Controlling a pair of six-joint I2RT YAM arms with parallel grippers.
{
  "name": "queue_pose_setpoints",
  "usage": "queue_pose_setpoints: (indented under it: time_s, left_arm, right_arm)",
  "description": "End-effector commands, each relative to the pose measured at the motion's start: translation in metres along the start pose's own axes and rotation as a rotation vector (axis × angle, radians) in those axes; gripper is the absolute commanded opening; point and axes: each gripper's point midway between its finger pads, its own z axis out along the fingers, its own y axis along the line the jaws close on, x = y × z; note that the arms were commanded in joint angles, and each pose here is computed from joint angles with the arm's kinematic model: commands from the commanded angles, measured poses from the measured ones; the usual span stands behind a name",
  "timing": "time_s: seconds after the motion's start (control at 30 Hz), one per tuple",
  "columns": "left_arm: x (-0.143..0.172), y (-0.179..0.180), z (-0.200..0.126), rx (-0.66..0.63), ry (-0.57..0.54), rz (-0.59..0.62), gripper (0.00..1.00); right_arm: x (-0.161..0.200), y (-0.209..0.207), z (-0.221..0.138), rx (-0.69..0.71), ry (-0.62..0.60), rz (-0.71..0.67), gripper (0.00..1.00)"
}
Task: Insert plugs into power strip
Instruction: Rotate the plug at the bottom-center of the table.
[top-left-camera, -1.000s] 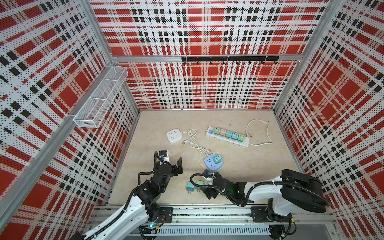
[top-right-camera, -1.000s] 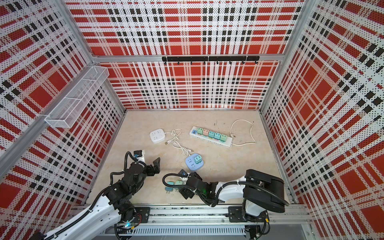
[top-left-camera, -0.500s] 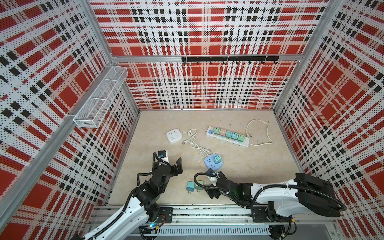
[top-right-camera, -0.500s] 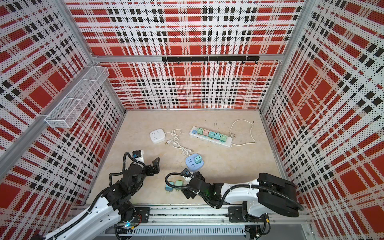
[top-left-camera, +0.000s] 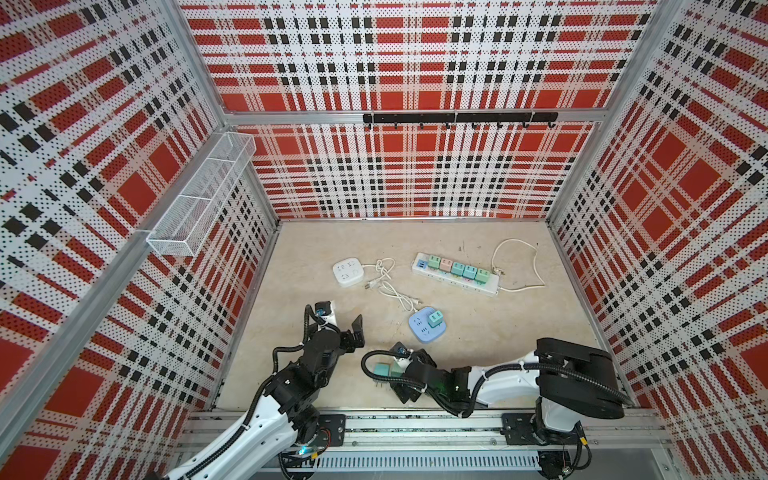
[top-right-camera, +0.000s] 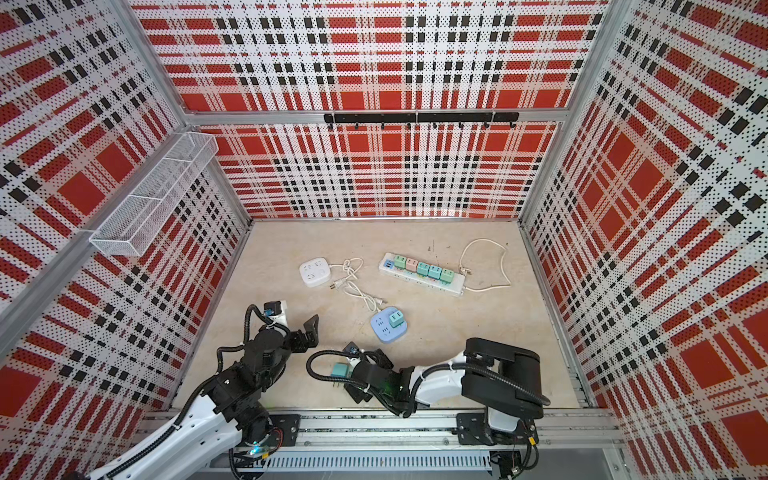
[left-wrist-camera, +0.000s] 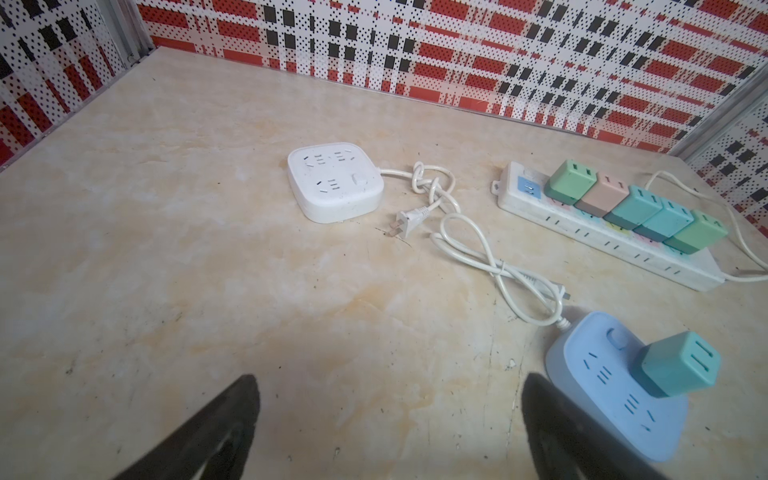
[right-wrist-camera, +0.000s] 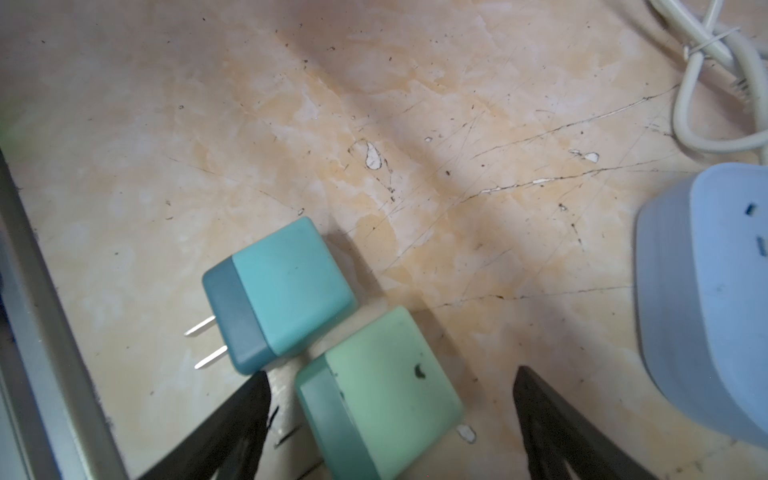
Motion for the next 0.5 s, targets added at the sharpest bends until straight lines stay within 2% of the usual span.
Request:
queue_pose_setpoints:
  time_s: [0.0, 0.23, 0.47]
  left_arm:
    - [0.003, 0.005, 0.000, -0.016, 0.001, -0.024, 0.99]
    - [0.003, 0.005, 0.000, -0.013, 0.002, -0.024, 0.99]
    - [0.002, 0.005, 0.000, -0.014, -0.002, -0.030, 0.99]
  right_arm:
    - [-0.004, -0.003, 0.001, 0.017, -0.027, 0.043, 0.92]
    - [0.015, -0.023, -0.008, 0.088, 0.013, 0.045, 0.93]
    - [0.029, -0.042, -0.031, 0.112, -0.005, 0.086, 0.92]
